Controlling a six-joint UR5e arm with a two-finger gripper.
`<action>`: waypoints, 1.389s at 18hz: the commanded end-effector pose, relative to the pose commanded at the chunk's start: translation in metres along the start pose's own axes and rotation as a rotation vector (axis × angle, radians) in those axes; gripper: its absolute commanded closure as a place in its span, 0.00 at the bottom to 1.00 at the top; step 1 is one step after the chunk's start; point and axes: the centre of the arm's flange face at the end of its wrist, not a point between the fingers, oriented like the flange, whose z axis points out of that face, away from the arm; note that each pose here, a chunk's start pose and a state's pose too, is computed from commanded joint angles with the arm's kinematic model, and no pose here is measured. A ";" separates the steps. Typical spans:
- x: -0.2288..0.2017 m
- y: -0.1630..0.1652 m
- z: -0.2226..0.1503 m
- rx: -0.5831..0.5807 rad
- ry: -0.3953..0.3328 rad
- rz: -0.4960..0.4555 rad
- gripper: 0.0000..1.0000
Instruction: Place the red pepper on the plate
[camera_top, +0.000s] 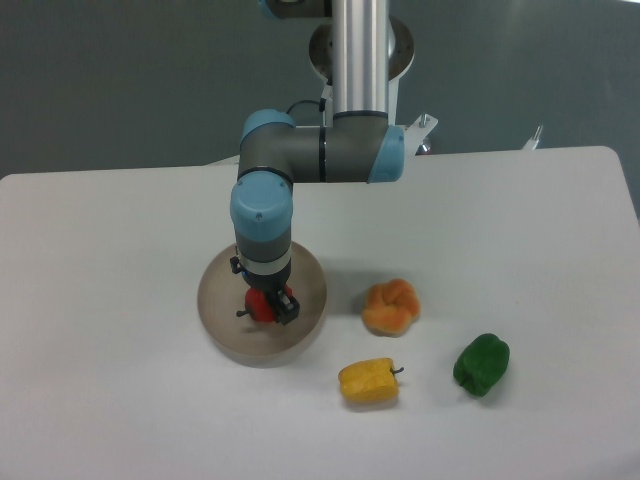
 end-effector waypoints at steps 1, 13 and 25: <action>-0.002 -0.001 -0.005 0.006 -0.007 -0.002 0.00; -0.124 0.107 -0.105 0.092 -0.160 -0.103 0.00; -0.240 0.242 -0.154 0.010 -0.306 0.273 0.00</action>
